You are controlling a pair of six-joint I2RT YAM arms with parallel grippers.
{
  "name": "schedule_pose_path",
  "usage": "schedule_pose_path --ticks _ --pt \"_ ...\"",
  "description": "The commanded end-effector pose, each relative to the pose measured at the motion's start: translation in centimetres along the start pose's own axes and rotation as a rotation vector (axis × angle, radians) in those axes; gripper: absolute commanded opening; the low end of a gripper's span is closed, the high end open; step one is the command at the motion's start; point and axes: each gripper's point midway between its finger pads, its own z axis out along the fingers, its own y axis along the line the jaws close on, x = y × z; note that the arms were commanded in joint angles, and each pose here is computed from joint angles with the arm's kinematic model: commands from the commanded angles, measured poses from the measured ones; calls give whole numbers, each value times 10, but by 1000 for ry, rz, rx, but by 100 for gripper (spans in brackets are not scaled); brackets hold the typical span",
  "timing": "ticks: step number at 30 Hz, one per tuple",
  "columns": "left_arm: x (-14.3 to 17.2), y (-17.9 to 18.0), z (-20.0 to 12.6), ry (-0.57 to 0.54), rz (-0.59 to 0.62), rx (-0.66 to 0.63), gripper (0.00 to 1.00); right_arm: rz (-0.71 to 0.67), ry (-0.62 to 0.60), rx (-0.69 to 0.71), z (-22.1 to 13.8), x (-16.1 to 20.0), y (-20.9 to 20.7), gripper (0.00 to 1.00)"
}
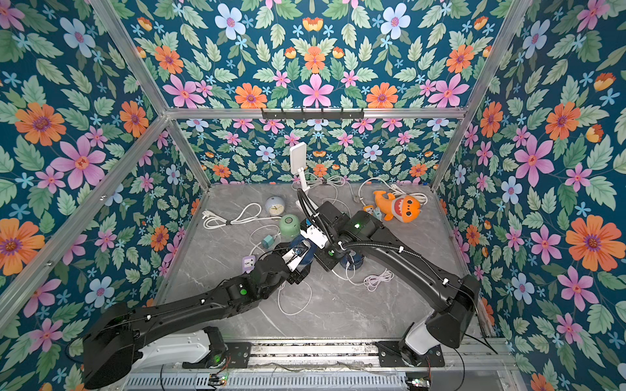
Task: Charge the cordless meat grinders
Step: Insert the charging cable into the cordless meat grinder.
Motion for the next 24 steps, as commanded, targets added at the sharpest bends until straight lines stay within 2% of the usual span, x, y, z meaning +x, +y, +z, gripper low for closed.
schedule_pose_path --ticks 1,9,17,24 --pt "-17 -39 -5 -74 72 191 57 -53 -304 -50 -11 -79 11 0" --pt "-6 -50 -5 -43 93 218 55 -67 -323 -1 -20 -82 -2 0" --pt "-1 -63 -3 -22 111 243 54 -75 -324 -22 -21 -91 2 0" --pt "-6 -56 -4 -54 58 205 54 -70 -291 -52 -14 -85 7 0"
